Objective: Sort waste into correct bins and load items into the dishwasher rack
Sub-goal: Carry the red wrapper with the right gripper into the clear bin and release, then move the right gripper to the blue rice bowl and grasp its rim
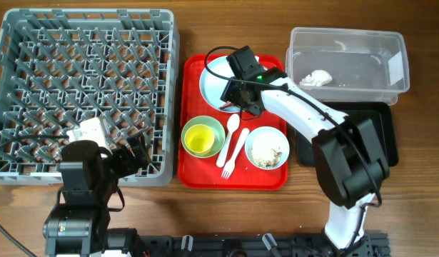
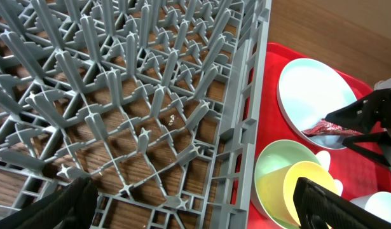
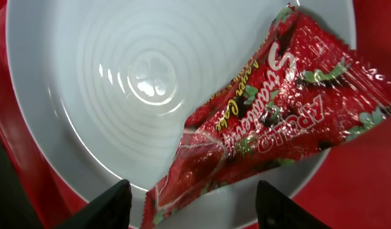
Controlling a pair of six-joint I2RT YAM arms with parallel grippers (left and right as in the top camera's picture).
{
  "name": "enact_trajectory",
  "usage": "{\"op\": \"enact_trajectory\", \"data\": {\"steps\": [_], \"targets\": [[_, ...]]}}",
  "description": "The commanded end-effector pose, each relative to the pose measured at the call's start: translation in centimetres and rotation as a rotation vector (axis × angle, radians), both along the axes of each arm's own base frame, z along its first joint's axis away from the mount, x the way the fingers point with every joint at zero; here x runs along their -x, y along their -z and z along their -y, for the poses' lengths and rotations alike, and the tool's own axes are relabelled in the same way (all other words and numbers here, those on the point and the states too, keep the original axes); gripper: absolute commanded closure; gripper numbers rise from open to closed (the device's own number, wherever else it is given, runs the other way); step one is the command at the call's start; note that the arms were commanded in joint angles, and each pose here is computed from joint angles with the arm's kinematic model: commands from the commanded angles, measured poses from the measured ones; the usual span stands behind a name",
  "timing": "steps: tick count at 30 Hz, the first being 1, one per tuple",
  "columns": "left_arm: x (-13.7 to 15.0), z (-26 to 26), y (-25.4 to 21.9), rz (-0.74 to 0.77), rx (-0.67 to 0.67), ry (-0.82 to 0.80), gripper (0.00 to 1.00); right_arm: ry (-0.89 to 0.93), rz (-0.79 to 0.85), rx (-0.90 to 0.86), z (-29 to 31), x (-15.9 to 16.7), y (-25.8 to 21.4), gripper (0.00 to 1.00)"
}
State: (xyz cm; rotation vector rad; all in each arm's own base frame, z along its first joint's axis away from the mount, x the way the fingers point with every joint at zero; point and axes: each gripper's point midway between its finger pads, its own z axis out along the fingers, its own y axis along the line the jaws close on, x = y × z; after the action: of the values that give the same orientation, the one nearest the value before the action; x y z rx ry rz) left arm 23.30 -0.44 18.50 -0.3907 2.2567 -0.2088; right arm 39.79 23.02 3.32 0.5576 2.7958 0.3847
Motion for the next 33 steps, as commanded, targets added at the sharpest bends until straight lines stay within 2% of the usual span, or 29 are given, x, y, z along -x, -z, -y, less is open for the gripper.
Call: {"op": "enact_trajectory", "data": {"steps": [1,2,4,7,9,14,18,20,25,26,28,29,30,31,33], "targets": [[-0.1,0.0,-0.8,0.019,-0.010,0.015,0.00,0.015,-0.037,0.038,0.3,0.4,2.6,0.38],[-0.1,0.1,-0.8,0.020,-0.010,0.016,0.00,0.015,-0.043,0.041,0.4,0.4,2.9,0.41],[-0.1,0.1,-0.8,0.020,-0.010,0.016,0.00,0.014,-0.038,0.039,0.3,0.3,2.9,0.53],[-0.1,0.1,-0.8,0.020,-0.010,0.015,0.00,0.003,-0.041,0.026,0.1,0.4,2.8,0.82],[-0.1,0.1,-0.8,0.020,-0.010,0.016,0.00,0.001,-0.046,0.023,0.1,0.4,2.6,0.95],[-0.1,0.1,-0.8,0.020,-0.010,0.016,0.00,-0.042,0.037,0.036,3.7,-1.0,-3.8,0.96],[-0.1,0.1,-0.8,0.020,-0.010,0.016,0.00,0.003,0.227,0.012,9.0,-2.5,-12.7,0.96],[-0.1,0.1,-0.8,0.020,-0.010,0.015,0.00,0.048,0.304,0.049,13.6,-2.6,-16.2,0.96],[-0.1,0.1,-0.8,0.020,-0.010,0.015,0.00,0.226,0.223,0.174,22.0,-2.1,-14.4,0.96],[-0.1,0.1,-0.8,0.020,-0.009,0.016,0.00,0.250,0.222,0.181,23.1,-2.4,-14.1,0.94],[-0.1,0.1,-0.8,0.020,-0.010,0.015,0.00,0.265,0.252,0.188,24.5,-3.7,-13.7,0.84],[-0.1,0.1,-0.8,0.020,-0.010,0.015,0.00,0.223,0.280,0.187,24.5,-4.3,-14.0,0.73],[-0.1,0.1,-0.8,0.020,-0.010,0.015,0.00,0.146,0.313,0.198,24.1,-4.9,-14.4,0.20],[-0.1,0.1,-0.8,0.020,-0.010,0.015,0.00,0.105,0.331,0.217,24.1,-4.9,-14.9,0.14],[-0.1,0.1,-0.8,0.020,-0.010,0.015,0.00,0.052,0.347,0.194,23.3,-4.4,-16.1,0.13]]}}
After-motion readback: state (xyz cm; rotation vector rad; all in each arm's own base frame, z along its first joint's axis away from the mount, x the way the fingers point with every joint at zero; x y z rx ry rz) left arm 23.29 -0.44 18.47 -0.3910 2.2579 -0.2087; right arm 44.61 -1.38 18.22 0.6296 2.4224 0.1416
